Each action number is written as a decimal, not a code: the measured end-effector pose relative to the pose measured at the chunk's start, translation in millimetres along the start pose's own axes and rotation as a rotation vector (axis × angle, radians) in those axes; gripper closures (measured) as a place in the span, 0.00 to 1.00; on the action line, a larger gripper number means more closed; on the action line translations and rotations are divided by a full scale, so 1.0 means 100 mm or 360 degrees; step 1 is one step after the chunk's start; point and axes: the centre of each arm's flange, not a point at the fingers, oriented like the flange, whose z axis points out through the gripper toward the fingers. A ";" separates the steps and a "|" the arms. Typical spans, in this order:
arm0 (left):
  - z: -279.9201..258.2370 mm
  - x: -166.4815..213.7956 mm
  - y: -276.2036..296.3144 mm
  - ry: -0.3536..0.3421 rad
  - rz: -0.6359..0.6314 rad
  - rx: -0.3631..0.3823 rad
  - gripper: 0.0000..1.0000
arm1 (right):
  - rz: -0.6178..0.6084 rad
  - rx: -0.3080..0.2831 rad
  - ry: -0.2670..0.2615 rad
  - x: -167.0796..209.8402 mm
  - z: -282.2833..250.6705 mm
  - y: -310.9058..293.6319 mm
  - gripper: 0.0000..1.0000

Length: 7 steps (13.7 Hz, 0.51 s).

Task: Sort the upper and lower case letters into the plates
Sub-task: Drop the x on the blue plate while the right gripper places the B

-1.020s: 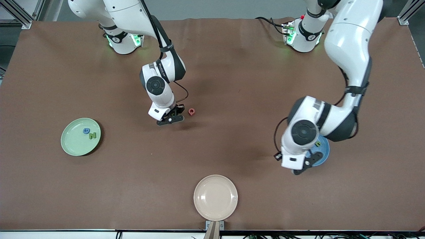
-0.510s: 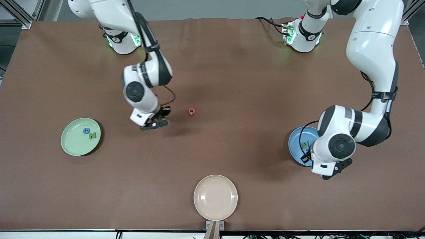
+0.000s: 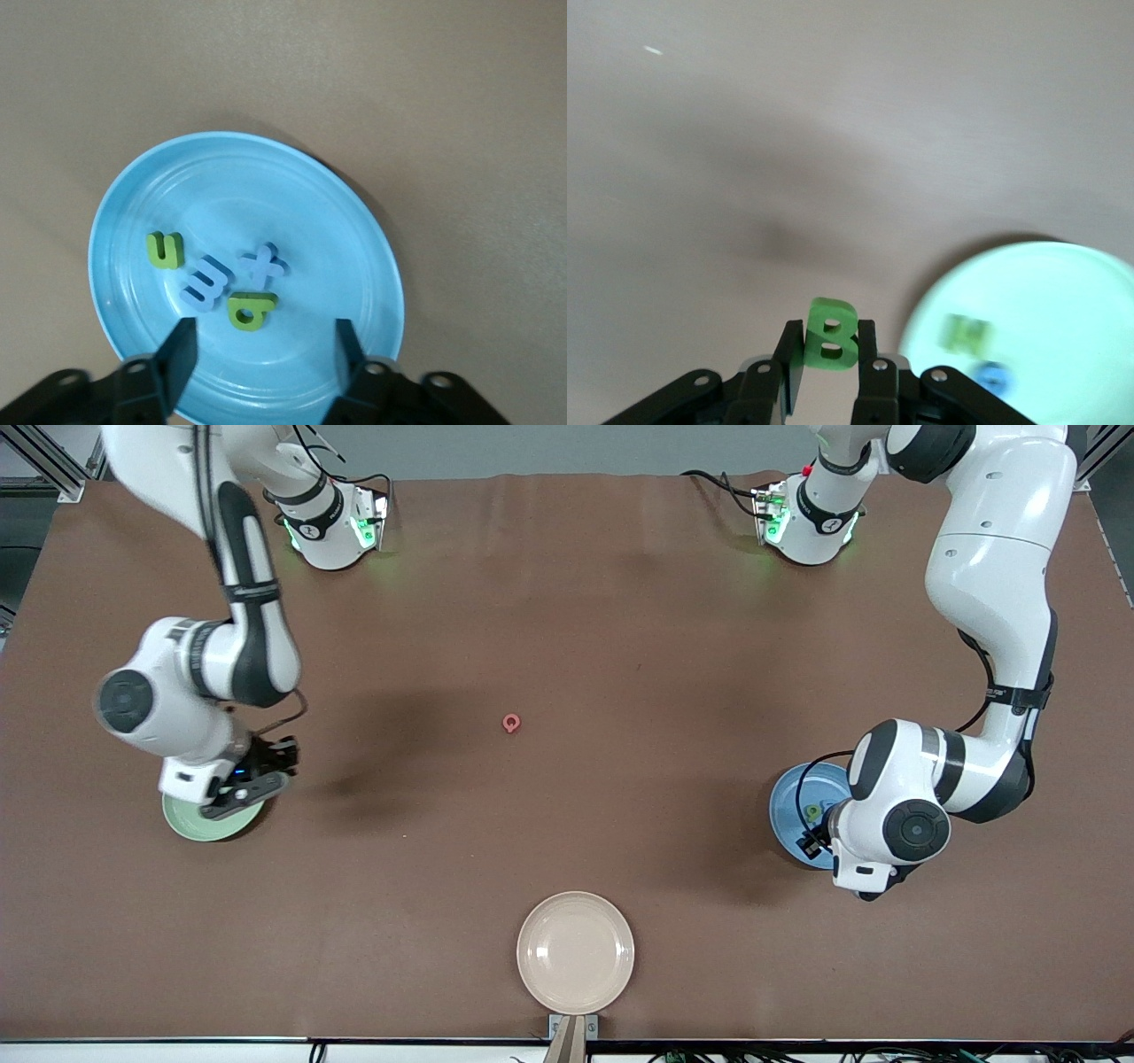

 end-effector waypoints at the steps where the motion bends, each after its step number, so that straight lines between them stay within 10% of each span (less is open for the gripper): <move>1: -0.05 0.00 0.02 0.0011 0.0003 -0.0009 0.11 | -0.0015 -0.0007 -0.0002 -0.10 0.01 0.24 0.71; 7: -1.30 0.01 -0.23 0.0211 0.0014 -0.0142 0.00 | 0.0000 -0.0072 -0.0081 -0.60 0.37 1.07 0.71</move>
